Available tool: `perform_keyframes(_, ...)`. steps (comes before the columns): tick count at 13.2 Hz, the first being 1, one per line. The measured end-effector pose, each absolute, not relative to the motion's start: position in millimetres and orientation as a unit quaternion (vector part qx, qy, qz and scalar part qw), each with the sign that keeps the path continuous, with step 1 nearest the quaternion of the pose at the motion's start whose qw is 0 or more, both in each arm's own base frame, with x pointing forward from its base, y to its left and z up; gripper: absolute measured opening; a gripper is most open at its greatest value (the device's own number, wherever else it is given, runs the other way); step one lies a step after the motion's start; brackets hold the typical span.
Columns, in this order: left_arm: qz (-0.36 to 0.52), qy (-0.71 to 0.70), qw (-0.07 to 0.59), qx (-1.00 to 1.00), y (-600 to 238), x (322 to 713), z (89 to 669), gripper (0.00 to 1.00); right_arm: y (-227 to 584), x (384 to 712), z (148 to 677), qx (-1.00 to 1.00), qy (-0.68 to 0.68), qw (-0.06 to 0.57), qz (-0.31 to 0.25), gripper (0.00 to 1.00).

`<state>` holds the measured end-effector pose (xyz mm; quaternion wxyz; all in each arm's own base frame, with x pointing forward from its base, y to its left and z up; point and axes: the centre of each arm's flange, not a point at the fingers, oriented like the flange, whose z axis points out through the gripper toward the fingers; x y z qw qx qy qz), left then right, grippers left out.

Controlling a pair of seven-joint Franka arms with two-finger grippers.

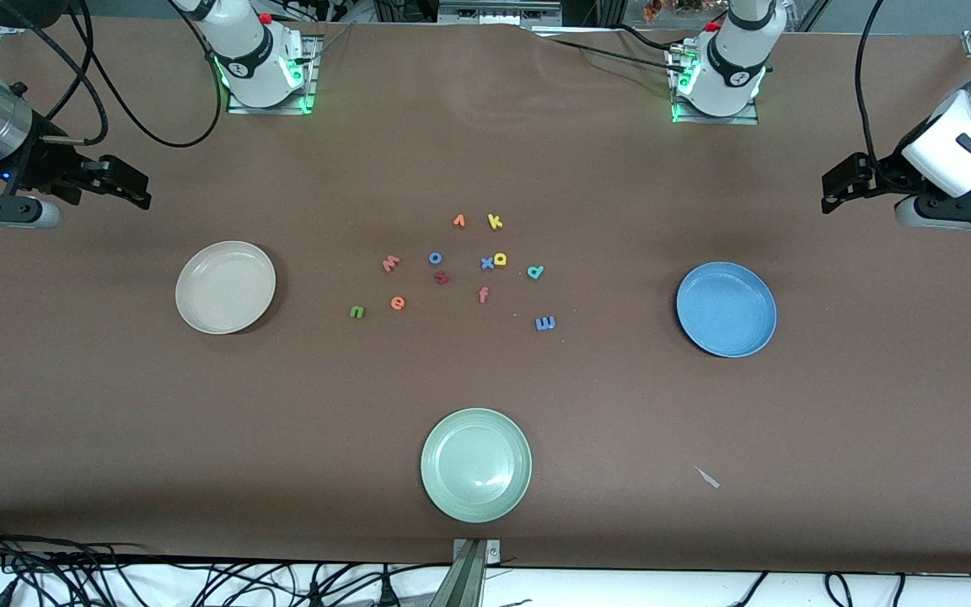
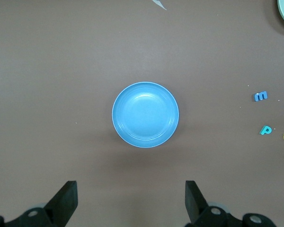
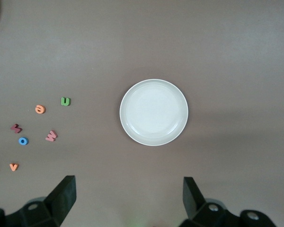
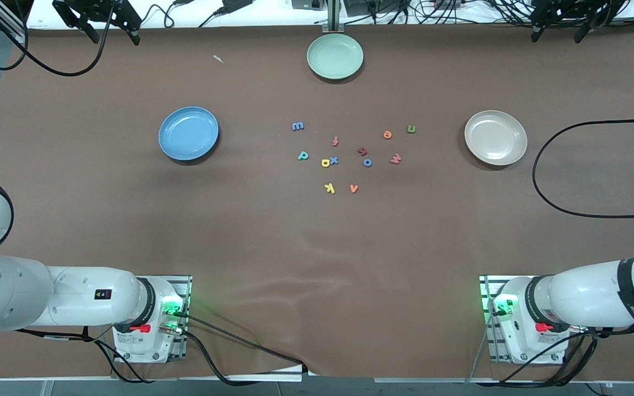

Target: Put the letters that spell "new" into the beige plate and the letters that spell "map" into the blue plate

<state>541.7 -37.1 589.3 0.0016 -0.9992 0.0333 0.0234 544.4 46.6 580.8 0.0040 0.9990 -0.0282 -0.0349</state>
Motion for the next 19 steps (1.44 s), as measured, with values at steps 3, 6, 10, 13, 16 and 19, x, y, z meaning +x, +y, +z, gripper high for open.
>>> perform_keyframes(3,0.023,0.033,0.002,-0.999,-37.1,542.1,589.1,1.00,46.6,544.8,581.1,0.999,-0.028,0.004,-0.033,1.00)
perform_keyframes(6,0.026,0.034,0.001,-0.999,-37.7,543.8,585.7,1.00,47.3,546.3,582.3,0.999,-0.028,0.000,-0.027,1.00)
perform_keyframes(10,0.031,0.038,0.001,-0.999,-42.6,545.5,580.9,1.00,47.5,547.8,582.6,0.999,-0.028,-0.001,-0.022,1.00)
perform_keyframes(13,0.037,0.041,0.001,-0.998,-45.4,547.8,574.7,1.00,48.6,553.8,566.8,0.999,-0.028,0.002,-0.037,1.00)
perform_keyframes(16,0.040,0.045,0.001,-0.998,-49.9,548.7,571.6,1.00,65.7,569.3,532.1,0.998,-0.015,0.006,-0.059,1.00)
perform_keyframes(19,0.061,0.053,0.000,-0.997,-58.1,554.7,551.7,1.00,113.8,581.8,498.1,0.998,0.004,0.009,-0.062,1.00)
